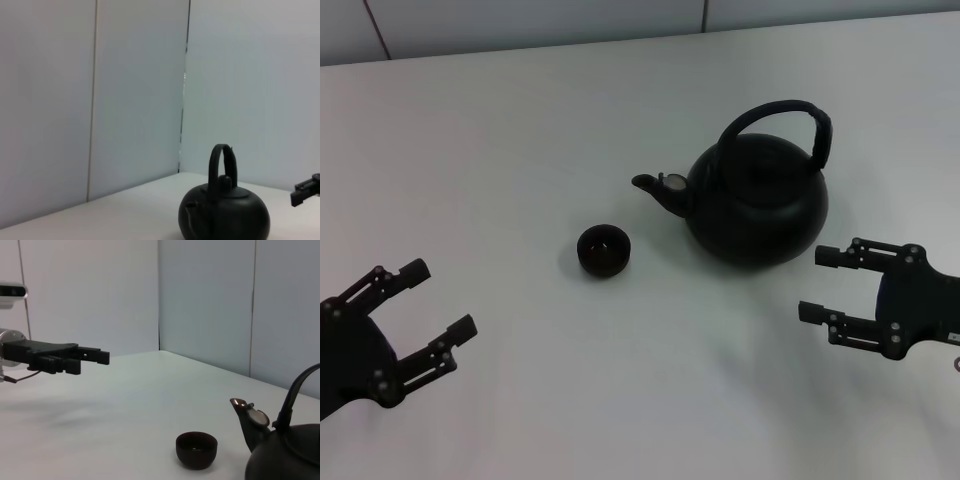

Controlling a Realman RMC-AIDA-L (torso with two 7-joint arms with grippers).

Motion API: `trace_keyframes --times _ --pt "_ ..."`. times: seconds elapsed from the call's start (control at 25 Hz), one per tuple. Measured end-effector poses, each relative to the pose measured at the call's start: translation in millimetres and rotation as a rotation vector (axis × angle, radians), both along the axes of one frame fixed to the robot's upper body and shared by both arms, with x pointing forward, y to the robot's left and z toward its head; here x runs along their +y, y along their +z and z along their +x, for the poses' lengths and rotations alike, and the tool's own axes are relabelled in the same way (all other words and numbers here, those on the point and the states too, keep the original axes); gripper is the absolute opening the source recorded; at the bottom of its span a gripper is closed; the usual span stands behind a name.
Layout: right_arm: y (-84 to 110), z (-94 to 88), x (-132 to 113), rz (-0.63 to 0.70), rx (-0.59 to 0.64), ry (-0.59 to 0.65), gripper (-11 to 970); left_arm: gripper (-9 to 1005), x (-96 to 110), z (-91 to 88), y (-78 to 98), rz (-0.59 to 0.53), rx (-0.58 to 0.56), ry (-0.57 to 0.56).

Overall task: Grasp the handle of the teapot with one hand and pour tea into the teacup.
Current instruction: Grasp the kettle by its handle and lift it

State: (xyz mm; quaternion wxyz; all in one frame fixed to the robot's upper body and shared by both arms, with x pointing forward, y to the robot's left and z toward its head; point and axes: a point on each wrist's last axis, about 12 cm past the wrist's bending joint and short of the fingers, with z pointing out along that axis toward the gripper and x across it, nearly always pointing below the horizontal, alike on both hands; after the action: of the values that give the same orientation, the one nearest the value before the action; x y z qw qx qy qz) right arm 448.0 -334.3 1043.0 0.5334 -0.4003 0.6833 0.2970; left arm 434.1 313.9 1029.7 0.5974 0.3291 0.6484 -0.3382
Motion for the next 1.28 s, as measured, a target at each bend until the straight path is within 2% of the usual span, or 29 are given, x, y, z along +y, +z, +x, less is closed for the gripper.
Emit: trace_keyframes --times 0.16,0.36,0.6,0.8,0.92,1.04,1.2,1.28 --pt "-0.3 -0.2 1 0.002 0.001 0.000 666 811 3 0.8 1.5 0.030 -0.005 -0.022" --pt "-1.3 -1.6 1 0.004 0.004 -0.001 665 812 10 0.2 -5.4 0.171 0.024 -0.056" --pt "-3.8 -6.5 -1 0.005 0.011 -0.009 666 812 14 -0.1 -4.1 0.179 0.026 -0.049" --pt "-6.3 -13.2 -1 0.067 -0.030 -0.080 665 812 11 1.5 -3.7 0.170 0.020 -0.053" --pt "-13.5 -22.5 3 0.164 -0.096 -0.198 665 812 9 3.0 -2.8 0.160 0.016 -0.059" --pt "-26.7 -32.7 14 0.261 -0.166 -0.382 666 812 9 3.4 -2.4 0.151 0.015 -0.052" --pt "-44.2 -38.1 38 0.268 -0.248 -0.670 666 811 9 3.1 -2.5 0.142 0.015 -0.040" --pt "-49.4 -38.0 52 0.251 -0.249 -0.756 666 811 8 2.7 -2.7 0.136 0.017 -0.039"
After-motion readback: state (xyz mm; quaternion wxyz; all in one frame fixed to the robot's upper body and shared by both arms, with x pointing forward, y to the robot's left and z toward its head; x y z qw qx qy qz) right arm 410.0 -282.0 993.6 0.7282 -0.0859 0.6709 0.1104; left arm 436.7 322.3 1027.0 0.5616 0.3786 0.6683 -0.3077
